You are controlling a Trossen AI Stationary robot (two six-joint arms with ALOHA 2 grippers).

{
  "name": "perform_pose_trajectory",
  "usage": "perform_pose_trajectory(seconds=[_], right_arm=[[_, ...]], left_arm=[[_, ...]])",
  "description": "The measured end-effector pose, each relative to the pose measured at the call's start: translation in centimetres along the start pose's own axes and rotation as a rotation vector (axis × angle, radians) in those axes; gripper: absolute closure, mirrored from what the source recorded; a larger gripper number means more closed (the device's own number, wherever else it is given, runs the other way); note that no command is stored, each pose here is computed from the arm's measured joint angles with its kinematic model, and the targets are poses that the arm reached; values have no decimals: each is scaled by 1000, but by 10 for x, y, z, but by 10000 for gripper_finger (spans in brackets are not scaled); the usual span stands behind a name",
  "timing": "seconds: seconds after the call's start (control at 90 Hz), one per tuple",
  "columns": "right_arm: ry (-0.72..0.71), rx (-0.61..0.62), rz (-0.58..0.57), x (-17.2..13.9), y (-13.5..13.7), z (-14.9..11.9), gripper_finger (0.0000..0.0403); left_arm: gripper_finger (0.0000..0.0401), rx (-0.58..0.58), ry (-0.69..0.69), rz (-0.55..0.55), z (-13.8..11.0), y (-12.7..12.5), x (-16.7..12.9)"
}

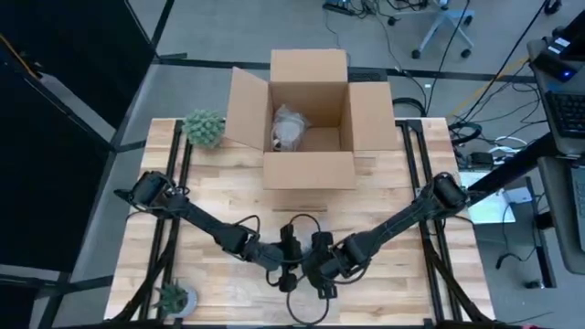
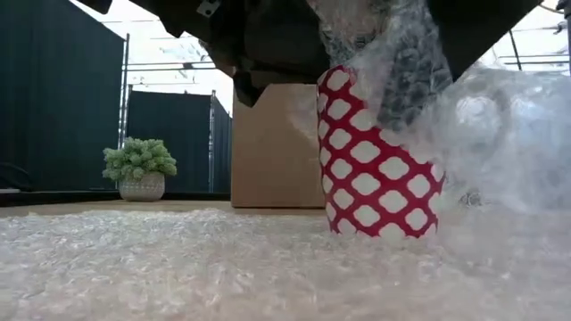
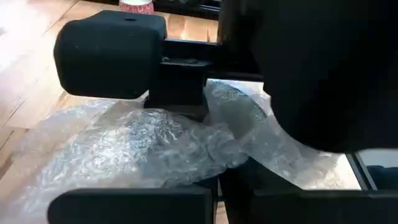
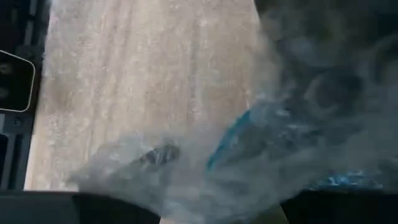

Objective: Wrap mug
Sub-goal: Wrap the red mug with the bubble wrap

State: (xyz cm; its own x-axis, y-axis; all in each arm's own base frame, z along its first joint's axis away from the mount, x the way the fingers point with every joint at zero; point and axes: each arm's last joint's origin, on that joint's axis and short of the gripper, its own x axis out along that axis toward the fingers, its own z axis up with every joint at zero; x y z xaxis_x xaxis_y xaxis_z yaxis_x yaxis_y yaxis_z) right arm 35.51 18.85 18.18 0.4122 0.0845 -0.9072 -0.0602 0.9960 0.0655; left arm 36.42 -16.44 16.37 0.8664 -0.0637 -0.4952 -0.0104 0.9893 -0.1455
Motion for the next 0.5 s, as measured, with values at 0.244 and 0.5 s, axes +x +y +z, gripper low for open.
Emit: perform_pose_trajectory(seconds=[0.244,0.5], right_arm=[[-30,14,49,-38,-2,0,165],[-123,29,85,-100,-3,-4,165]], left_arm=[[401,0,-1,0,0,0,0],[401,0,-1,0,0,0,0]])
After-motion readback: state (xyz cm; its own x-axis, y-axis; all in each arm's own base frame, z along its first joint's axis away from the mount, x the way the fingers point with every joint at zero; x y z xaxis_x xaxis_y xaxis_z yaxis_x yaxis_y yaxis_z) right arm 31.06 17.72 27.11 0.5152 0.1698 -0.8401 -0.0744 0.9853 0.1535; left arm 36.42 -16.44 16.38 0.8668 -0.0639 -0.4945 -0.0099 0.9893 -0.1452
